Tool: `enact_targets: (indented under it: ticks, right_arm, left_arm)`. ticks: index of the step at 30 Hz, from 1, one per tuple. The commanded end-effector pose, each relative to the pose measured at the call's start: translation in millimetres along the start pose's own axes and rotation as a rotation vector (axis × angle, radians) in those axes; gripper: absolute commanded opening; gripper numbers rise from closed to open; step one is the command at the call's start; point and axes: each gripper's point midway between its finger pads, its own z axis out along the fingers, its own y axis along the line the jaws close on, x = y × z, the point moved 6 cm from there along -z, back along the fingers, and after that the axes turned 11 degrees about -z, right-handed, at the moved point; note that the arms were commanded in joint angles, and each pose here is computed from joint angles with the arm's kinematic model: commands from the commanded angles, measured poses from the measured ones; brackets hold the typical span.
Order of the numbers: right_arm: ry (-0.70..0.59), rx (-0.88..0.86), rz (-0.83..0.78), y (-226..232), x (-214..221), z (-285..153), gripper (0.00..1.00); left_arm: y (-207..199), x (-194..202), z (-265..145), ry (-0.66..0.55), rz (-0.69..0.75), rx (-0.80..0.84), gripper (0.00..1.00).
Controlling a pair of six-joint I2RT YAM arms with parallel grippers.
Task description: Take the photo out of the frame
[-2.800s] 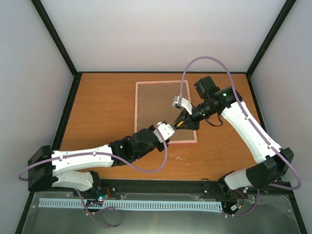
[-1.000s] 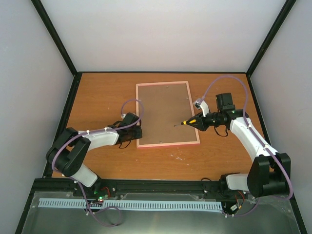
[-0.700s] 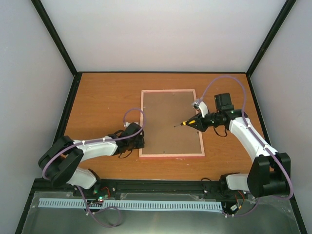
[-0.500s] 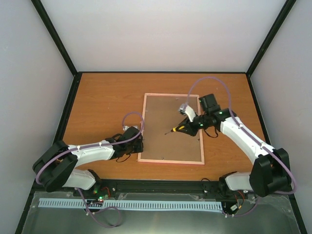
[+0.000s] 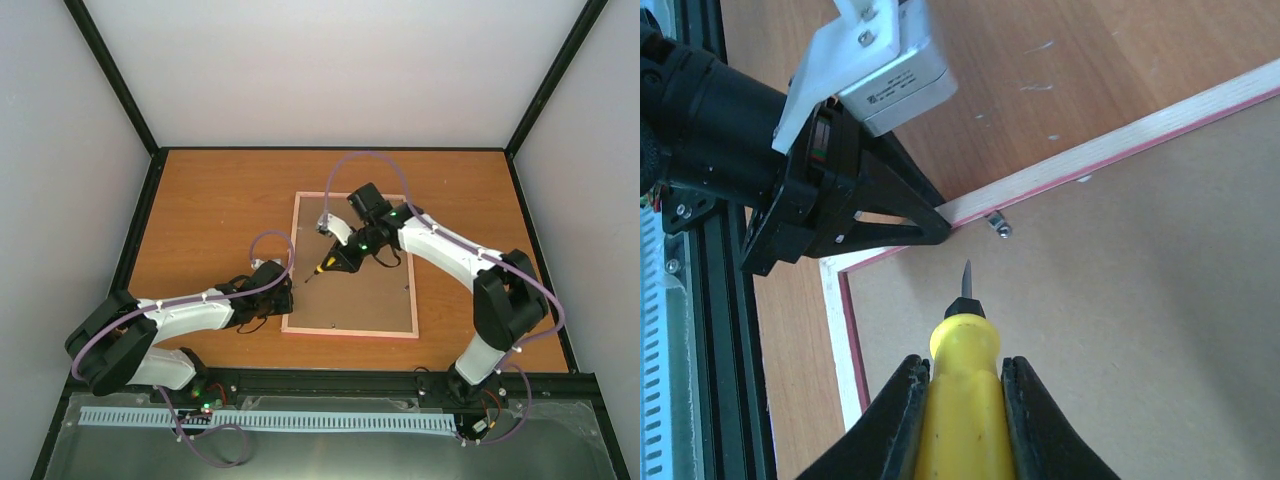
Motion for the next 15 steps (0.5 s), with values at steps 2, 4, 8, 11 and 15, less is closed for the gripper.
enact_targets:
  ticks: [2, 4, 8, 11, 15]
  right_arm:
    - [0.041, -0.040, -0.014, 7, -7, 22, 0.03]
    - [0.048, -0.042, -0.018, 7, -10, 28, 0.03]
    - [0.062, -0.050, -0.019, 3, -15, 39, 0.03]
    - [0.075, -0.051, -0.008, -2, -16, 48, 0.03]
    - [0.079, -0.073, 0.006, -3, -16, 56, 0.03]
  left_arm:
    - [19, 17, 5, 0.070, -0.031, -0.067, 0.01]
    - [19, 17, 5, 0.072, -0.030, -0.058, 0.01]
    - [18, 17, 5, 0.071, -0.027, -0.055, 0.01]
    - [18, 17, 4, 0.070, -0.028, -0.059, 0.01]
    - [19, 17, 4, 0.068, -0.030, -0.055, 0.01]
